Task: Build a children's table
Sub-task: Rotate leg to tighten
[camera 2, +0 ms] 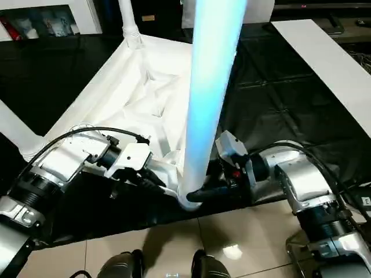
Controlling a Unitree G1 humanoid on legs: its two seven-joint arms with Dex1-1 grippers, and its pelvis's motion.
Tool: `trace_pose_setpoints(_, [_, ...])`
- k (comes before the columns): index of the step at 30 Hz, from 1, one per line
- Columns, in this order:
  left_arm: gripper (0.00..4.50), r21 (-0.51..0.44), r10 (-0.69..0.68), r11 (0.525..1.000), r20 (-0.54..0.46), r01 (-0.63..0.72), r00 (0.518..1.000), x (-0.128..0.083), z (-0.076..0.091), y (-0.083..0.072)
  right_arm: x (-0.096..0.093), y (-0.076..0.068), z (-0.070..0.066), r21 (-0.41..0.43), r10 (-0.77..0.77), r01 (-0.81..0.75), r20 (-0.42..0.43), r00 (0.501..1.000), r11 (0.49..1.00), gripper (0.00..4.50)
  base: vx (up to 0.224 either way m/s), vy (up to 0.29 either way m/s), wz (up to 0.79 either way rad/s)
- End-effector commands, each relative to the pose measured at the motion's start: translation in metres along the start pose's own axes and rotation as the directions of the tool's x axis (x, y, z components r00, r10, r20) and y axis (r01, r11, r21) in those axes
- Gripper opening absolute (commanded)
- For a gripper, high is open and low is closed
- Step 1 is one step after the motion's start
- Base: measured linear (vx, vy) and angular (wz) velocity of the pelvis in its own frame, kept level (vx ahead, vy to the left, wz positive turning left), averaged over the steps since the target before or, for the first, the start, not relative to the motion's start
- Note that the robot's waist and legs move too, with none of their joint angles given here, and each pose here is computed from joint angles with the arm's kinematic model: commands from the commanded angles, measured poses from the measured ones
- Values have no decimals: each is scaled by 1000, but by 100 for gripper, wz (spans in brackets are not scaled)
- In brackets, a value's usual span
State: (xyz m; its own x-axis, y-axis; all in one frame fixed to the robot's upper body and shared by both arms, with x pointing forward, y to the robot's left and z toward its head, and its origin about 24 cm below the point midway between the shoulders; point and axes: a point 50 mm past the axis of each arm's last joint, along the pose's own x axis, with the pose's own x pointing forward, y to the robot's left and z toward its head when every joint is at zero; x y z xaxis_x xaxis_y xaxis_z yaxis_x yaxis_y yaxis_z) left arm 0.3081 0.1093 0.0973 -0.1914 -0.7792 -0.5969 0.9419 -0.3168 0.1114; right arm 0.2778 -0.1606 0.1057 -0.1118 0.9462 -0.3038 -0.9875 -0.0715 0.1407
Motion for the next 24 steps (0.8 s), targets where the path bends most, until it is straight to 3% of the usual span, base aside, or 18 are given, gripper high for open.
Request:
trace_pose_setpoints(1, [0, -62, 14, 998, 13, -13, 1000, 7, -1, -2, 5, 1, 4, 42, -26, 23, 74, 997, 999, 221, 0, 0, 0])
trace_pose_setpoints(2, [0, -62, 14, 998, 13, -13, 1000, 7, -1, -2, 5, 1, 4, 42, -26, 23, 74, 997, 999, 221, 0, 0, 0])
trace_pose_setpoints(4, [0, -171, 135, 977, 40, -127, 990, 8, 0, 2, 13, -2, 3, 77, -170, 162, 115, 979, 984, 217, 0, 0, 0])
trace_pose_setpoints(8, [0, -264, 256, 937, 68, -230, 964, 12, 3, 7, 21, -10, -1, 106, -331, 321, 96, 939, 941, 214, 0, 0, 0])
trace_pose_setpoints(11, [0, -366, 377, 873, 83, -324, 922, 23, 10, 14, 27, -26, -1, 207, -554, 525, 119, 824, 826, 209, 0, 0, 0])
trace_pose_setpoints(13, [0, -381, 402, 858, 82, -344, 912, 27, 12, 16, 30, -30, -1, 224, -601, 569, 114, 791, 791, 206, 0, 0, 0])
trace_pose_setpoints(17, [0, -438, 506, 789, 62, -432, 860, 43, 22, 29, 42, -45, -1, 319, -788, 733, 76, 611, 600, 202, 0, 0, 0])
trace_pose_setpoints(18, [0, -438, 506, 789, 62, -432, 860, 43, 22, 29, 42, -45, -1, 319, -788, 733, 76, 611, 600, 202, 0, 0, 0])
trace_pose_setpoints(20, [0, -446, 560, 751, 41, -486, 828, 49, 27, 36, 48, -54, 0, 366, -862, 793, 52, 505, 487, 202, 0, 0, 0])
trace_pose_setpoints(21, [0, -439, 619, 711, 21, -548, 785, 60, 37, 47, 59, -61, 1, 396, -928, 849, 19, 373, 350, 202, 0, 0, 0])
trace_pose_setpoints(24, [0, -428, 649, 691, 15, -582, 760, 68, 45, 51, 67, -64, 4, 379, -958, 885, 14, 286, 270, 202, 0, 0, 0])
